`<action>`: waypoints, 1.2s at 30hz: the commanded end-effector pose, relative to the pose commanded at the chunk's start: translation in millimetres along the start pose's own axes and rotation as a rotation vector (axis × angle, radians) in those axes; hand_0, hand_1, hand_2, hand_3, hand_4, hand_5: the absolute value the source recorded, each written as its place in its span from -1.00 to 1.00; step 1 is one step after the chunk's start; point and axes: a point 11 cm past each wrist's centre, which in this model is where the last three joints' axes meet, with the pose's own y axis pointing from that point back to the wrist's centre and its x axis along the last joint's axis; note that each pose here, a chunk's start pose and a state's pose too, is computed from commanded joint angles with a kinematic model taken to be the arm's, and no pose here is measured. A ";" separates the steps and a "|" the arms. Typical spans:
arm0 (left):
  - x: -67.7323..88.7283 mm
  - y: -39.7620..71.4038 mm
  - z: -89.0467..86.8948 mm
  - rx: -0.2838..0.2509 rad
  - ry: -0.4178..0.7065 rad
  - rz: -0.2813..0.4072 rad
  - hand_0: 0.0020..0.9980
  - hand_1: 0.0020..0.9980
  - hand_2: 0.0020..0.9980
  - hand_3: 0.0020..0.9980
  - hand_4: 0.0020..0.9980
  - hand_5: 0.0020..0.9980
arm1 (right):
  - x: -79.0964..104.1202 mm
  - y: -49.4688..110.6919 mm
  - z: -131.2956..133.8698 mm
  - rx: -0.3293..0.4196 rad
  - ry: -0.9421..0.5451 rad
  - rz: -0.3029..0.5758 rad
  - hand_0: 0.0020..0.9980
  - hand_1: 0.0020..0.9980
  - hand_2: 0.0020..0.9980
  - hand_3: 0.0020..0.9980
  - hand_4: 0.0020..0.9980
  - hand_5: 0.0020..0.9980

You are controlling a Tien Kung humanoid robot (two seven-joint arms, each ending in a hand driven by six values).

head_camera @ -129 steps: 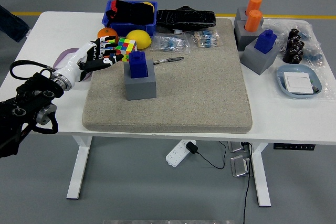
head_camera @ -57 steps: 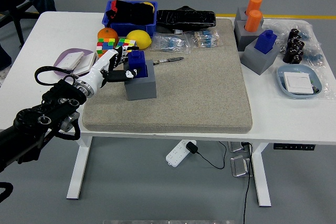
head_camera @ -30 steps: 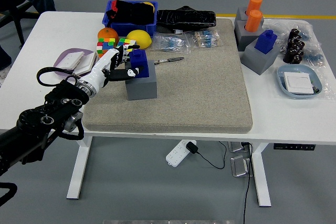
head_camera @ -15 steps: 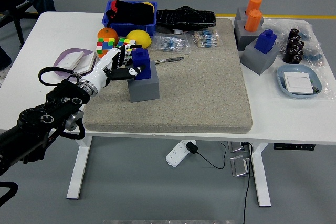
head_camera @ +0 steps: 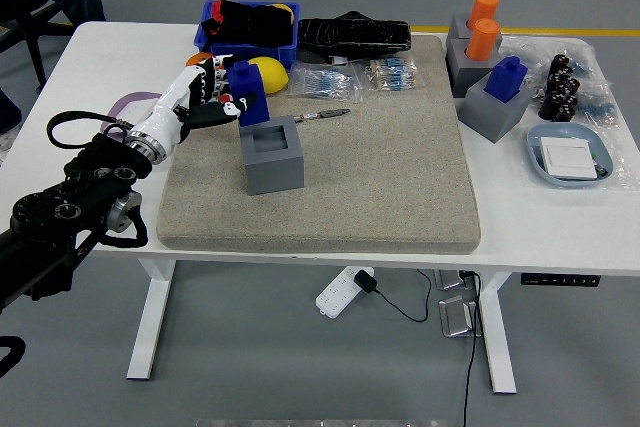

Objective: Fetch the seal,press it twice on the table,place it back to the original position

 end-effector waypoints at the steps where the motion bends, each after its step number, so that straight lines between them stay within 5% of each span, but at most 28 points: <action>1: 3.8 0.9 -0.9 0.001 0.001 0.010 0.60 -0.10 -0.18 0.59 0.05 -1.00 | -0.1 0.0 0.2 -0.001 0.000 0.000 0.54 0.35 0.30 0.23 0.58 -0.01; 17: 44.7 30.7 -38.7 0.072 -0.018 0.117 0.61 -0.11 -0.18 0.58 0.06 -1.00 | 1.2 0.2 2.1 -0.003 0.010 0.003 0.54 0.35 0.30 0.23 0.58 -0.02; 36: 6.7 53.4 -87.4 0.181 0.003 0.071 0.60 -0.11 -0.19 0.58 0.06 -1.00 | -2.0 0.1 5.5 -0.009 0.021 -0.004 0.54 0.35 0.30 0.23 0.58 -0.02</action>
